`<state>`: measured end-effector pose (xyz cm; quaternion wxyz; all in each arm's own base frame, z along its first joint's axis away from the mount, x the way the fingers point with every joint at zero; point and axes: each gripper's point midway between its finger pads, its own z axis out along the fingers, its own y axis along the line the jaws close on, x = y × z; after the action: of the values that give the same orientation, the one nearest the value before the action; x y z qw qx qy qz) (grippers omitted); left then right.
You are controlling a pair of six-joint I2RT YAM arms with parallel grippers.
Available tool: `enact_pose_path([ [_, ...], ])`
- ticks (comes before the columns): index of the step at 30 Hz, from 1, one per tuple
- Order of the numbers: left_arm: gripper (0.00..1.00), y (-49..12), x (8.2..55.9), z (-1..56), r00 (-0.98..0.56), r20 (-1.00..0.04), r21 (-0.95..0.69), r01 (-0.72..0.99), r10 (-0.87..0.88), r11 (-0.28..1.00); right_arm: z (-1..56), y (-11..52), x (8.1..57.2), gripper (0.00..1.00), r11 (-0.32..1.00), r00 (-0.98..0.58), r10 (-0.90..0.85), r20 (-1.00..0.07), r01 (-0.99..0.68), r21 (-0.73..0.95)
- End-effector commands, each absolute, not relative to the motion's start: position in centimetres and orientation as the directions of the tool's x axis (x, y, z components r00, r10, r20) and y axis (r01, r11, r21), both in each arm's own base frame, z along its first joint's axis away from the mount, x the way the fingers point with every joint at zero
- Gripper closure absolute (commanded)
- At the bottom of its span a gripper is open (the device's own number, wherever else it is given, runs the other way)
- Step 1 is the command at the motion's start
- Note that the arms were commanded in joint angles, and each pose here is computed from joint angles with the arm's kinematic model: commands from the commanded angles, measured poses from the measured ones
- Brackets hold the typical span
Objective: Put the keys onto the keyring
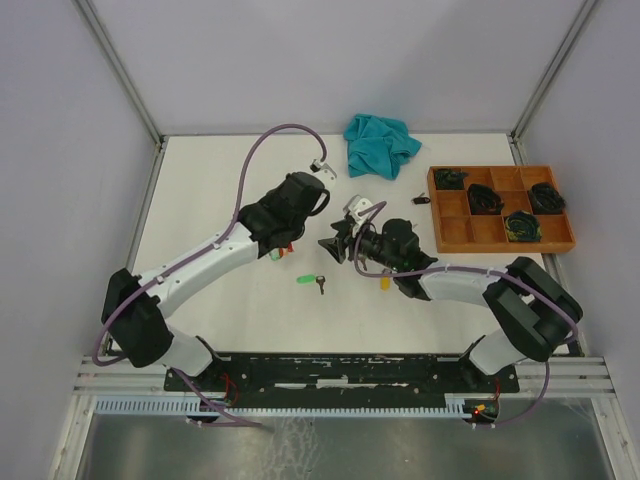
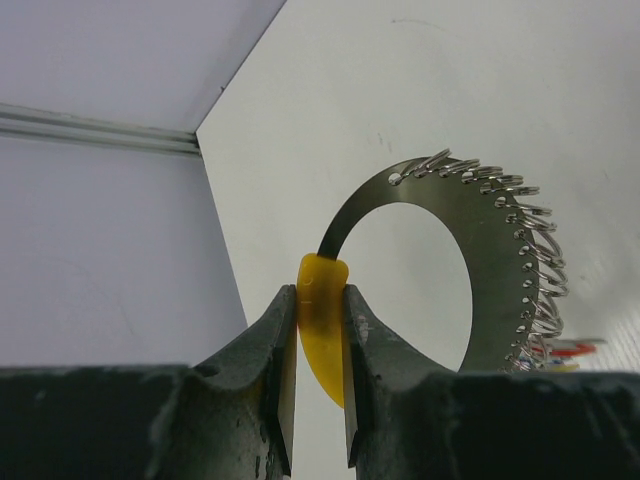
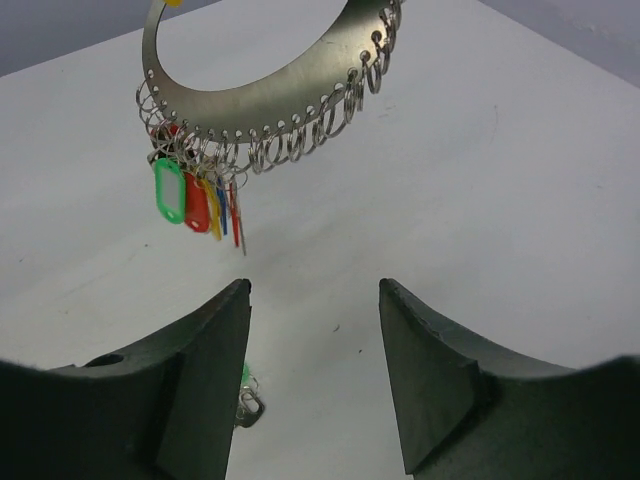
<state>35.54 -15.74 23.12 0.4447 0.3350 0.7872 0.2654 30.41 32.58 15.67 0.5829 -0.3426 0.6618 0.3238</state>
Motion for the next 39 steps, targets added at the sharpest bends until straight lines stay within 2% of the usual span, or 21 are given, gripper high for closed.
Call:
enact_pose_path([
  [1, 0.97, -15.9, 35.5, 27.0, -0.349, -0.522, 0.760, 0.224, 0.778, 0.611, 18.8, 33.8, 31.1, 0.39, 0.578, 0.073, -0.003, -0.997, -0.814, -0.061],
  [10, 0.97, -16.9, 34.7, 27.8, -0.338, -0.515, 0.770, 0.221, 0.788, 0.599, 19.7, 36.2, 30.0, 0.46, 0.562, 0.139, 0.038, -0.990, -0.822, -0.094],
  [25, 0.97, -18.1, 33.7, 28.8, -0.309, -0.547, 0.753, 0.224, 0.778, 0.618, 19.8, 38.1, 29.6, 0.65, 0.537, 0.165, 0.070, -0.984, -0.838, -0.103],
  [39, 0.97, -18.5, 33.4, 28.8, -0.303, -0.558, 0.743, 0.230, 0.772, 0.628, 20.4, 39.3, 29.3, 0.64, 0.498, 0.165, 0.085, -0.983, -0.861, -0.102],
])
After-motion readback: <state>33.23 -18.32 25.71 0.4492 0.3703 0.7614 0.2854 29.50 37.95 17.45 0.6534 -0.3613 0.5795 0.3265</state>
